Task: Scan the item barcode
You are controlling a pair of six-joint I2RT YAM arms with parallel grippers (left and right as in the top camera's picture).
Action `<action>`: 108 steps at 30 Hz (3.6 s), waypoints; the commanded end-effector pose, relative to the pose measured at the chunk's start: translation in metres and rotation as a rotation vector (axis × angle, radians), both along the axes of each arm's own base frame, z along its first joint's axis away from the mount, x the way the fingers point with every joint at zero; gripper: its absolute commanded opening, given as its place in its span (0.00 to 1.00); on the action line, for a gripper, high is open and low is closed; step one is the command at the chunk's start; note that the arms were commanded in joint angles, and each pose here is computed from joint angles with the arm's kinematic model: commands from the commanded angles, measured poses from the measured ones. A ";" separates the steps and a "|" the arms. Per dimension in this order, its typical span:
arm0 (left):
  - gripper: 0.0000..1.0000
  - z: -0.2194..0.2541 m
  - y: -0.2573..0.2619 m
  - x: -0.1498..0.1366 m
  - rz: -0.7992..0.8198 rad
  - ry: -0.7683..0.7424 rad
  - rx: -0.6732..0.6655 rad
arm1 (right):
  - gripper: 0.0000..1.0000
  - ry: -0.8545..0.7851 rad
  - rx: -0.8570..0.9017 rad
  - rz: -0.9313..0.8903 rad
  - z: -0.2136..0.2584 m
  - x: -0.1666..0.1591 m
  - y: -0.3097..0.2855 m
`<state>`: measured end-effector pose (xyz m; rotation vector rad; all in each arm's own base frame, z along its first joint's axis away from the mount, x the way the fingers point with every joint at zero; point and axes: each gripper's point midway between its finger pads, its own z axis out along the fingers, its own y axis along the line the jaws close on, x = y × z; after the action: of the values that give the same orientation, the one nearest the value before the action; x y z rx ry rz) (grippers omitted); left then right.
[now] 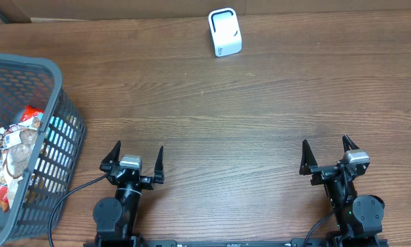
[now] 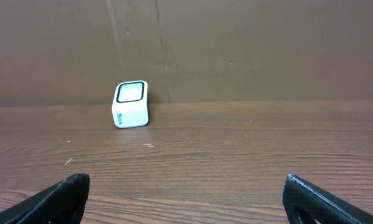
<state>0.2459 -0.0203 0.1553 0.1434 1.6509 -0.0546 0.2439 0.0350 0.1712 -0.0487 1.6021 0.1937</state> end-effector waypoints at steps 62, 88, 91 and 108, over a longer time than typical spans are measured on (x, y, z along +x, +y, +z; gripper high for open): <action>0.99 0.000 0.000 0.000 0.003 -0.005 0.003 | 1.00 -0.004 0.004 0.003 -0.002 0.000 0.001; 1.00 0.000 0.000 0.000 0.002 -0.005 0.003 | 1.00 -0.005 0.003 0.003 -0.001 0.000 0.001; 1.00 0.000 0.000 0.000 0.003 -0.005 0.003 | 1.00 -0.005 0.004 0.003 -0.001 0.000 0.001; 1.00 -0.001 -0.001 0.000 0.006 0.010 -0.086 | 1.00 -0.005 0.004 0.003 -0.001 0.000 0.001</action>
<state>0.2459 -0.0203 0.1553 0.1217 1.6529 -0.0746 0.2439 0.0349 0.1713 -0.0487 1.6017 0.1931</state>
